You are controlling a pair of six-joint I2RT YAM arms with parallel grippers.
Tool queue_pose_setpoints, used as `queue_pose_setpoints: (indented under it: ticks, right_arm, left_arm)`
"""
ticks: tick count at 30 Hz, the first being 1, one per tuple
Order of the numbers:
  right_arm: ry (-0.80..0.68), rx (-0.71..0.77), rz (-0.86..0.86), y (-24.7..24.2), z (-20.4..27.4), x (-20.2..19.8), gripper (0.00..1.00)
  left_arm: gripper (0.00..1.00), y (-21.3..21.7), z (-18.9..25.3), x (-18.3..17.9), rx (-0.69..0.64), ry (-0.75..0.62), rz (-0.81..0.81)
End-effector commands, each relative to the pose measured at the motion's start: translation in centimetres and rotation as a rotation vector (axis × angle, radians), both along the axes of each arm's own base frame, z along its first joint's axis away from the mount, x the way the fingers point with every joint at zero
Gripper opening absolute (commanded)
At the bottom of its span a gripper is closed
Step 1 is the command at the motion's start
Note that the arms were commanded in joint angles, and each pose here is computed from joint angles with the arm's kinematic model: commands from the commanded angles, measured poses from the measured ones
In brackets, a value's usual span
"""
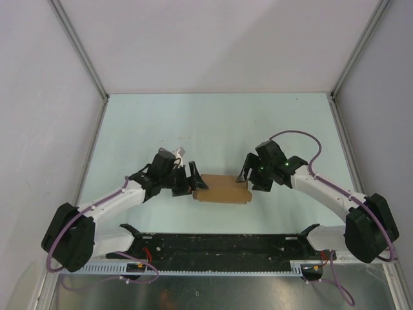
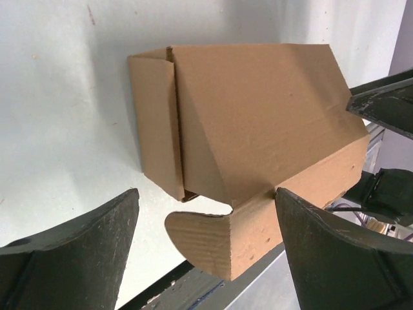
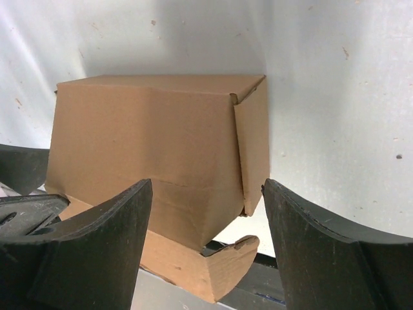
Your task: Fold the paper box
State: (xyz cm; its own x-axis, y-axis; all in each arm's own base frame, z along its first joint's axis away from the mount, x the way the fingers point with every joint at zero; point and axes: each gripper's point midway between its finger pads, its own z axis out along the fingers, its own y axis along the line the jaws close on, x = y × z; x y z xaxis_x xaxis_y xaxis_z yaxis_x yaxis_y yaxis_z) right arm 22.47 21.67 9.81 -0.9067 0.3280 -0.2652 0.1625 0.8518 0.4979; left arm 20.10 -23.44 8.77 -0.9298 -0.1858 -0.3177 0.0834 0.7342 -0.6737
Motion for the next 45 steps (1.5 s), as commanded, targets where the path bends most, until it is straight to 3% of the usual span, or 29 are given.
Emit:
queue_pose_setpoints:
  ticks: [1,45]
  right_arm:
    - [-0.05,-0.045,-0.008,-0.9,0.4,-0.2,0.75]
    - [-0.047,-0.287,0.014,-2.5,-4.0,-1.8,0.75]
  left_arm:
    - [0.91,0.5,-0.2,-0.1,0.008,-0.042,0.007]
    - [0.9,2.7,-5.5,-1.1,0.131,0.018,0.067]
